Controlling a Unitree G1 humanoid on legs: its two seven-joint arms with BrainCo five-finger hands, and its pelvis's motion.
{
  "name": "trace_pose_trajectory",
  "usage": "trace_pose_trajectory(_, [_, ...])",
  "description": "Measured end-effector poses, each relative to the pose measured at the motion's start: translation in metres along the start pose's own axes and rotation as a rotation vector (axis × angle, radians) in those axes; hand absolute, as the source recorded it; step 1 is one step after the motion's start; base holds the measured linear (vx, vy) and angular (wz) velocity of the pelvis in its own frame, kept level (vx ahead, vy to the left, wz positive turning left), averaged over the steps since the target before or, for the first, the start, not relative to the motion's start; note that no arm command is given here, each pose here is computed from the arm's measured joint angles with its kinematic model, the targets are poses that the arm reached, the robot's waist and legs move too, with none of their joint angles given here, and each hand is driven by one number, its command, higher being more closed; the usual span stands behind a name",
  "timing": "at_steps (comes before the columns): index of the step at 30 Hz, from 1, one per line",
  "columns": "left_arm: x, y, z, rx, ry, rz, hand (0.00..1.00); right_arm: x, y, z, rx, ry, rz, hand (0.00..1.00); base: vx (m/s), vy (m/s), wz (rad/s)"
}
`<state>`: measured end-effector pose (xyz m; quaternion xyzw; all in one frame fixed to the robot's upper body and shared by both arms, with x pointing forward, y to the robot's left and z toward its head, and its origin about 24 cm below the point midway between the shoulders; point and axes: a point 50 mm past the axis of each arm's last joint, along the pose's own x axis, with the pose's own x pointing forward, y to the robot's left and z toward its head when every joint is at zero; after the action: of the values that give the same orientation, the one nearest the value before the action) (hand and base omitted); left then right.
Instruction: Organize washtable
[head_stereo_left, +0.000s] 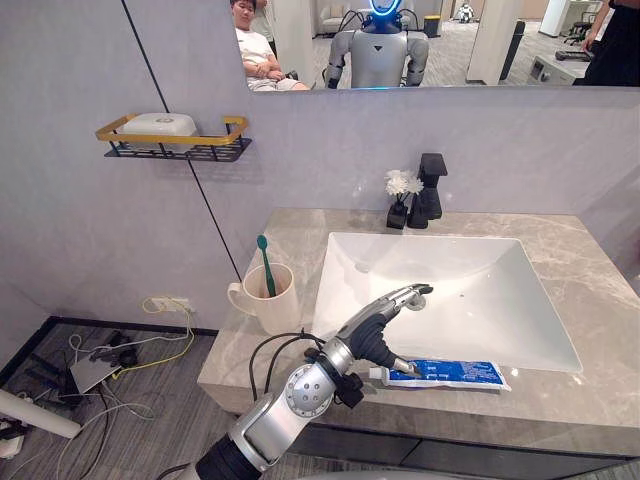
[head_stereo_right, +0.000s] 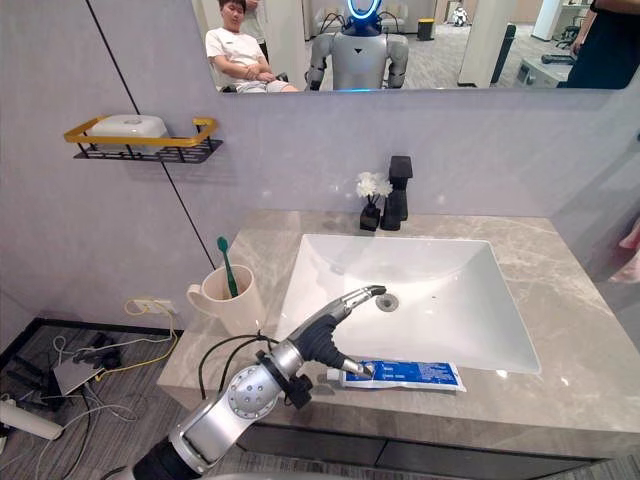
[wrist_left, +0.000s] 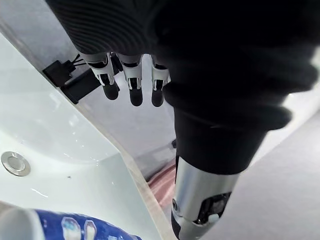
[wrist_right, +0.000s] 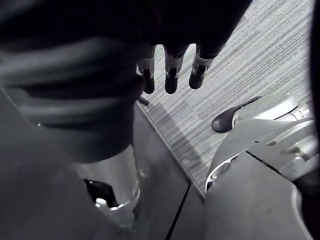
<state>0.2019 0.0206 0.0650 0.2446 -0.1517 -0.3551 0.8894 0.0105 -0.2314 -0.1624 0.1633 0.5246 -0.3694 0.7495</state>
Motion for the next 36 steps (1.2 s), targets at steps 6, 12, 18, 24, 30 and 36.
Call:
trace_pose_trajectory(6, [-0.001,-0.006,-0.008,0.048,0.049,-0.011,0.00,0.000,0.000,0.001,0.001,-0.006,0.000,0.00,0.00,0.000,0.00])
trace_pose_trajectory(12, [-0.003,-0.010,-0.008,0.031,0.056,-0.013,0.00,0.000,0.001,0.001,0.001,-0.005,0.001,0.00,0.00,0.000,0.00])
trace_pose_trajectory(18, [-0.002,-0.017,-0.004,0.018,0.040,-0.037,0.00,0.000,0.001,0.001,0.000,-0.005,0.002,0.00,-0.01,-0.002,0.00])
trace_pose_trajectory(24, [-0.001,-0.022,0.009,0.013,-0.014,-0.069,0.00,0.000,0.001,0.001,-0.002,-0.005,0.004,0.00,-0.01,-0.002,0.00])
trace_pose_trajectory(30, [-0.001,-0.024,0.010,0.046,-0.022,-0.079,0.00,0.000,0.003,0.000,-0.008,-0.003,0.010,0.00,0.00,0.000,0.00])
trace_pose_trajectory(36, [-0.001,-0.025,0.008,0.085,-0.016,-0.083,0.00,-0.001,0.004,-0.001,-0.006,0.001,0.013,0.00,0.00,0.000,0.00])
